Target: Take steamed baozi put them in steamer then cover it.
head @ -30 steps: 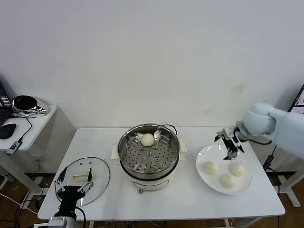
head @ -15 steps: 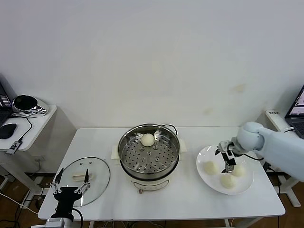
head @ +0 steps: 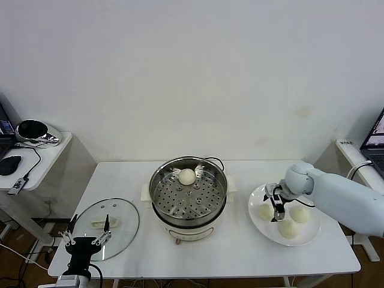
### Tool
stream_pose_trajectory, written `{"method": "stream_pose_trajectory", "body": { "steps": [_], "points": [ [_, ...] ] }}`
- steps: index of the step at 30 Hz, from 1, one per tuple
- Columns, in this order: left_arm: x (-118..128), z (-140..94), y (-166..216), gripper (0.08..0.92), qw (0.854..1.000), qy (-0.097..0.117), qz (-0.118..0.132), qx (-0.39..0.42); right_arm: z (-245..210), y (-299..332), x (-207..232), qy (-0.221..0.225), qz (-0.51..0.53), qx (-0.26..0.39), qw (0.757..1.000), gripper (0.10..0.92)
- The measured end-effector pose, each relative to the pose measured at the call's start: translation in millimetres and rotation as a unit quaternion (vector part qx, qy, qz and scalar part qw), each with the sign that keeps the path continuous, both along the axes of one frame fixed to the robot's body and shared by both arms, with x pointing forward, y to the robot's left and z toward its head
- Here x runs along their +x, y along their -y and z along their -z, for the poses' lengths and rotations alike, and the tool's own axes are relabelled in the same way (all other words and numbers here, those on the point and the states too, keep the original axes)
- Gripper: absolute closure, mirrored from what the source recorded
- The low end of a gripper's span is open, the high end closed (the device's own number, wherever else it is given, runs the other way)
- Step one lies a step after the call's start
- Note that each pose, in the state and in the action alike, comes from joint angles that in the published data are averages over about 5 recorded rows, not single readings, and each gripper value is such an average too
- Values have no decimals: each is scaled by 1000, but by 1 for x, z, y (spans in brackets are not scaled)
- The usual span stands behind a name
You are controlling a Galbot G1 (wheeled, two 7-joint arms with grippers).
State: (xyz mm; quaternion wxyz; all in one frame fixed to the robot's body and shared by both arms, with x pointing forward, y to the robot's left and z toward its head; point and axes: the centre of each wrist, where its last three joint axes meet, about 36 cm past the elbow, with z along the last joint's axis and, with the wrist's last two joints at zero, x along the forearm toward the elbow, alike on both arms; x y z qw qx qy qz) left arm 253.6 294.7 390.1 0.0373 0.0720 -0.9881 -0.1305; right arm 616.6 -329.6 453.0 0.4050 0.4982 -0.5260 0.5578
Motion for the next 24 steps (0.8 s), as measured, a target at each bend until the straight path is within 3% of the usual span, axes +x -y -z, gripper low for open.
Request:
{"method": "stream_pose_trajectory", "body": {
  "steps": [11,17,24],
  "points": [
    [0,0,0,177,1000,0,-2,-1,1,1,5,-5,7,-1,1000,430],
    [1,-1,0,177,1000,2,-1,0,-19,8,6,-1,13,1,1000,453],
    [4,-3,2,177,1000,6,2,-2,-77,18,8,24,22,10,999,446]
  ]
}}
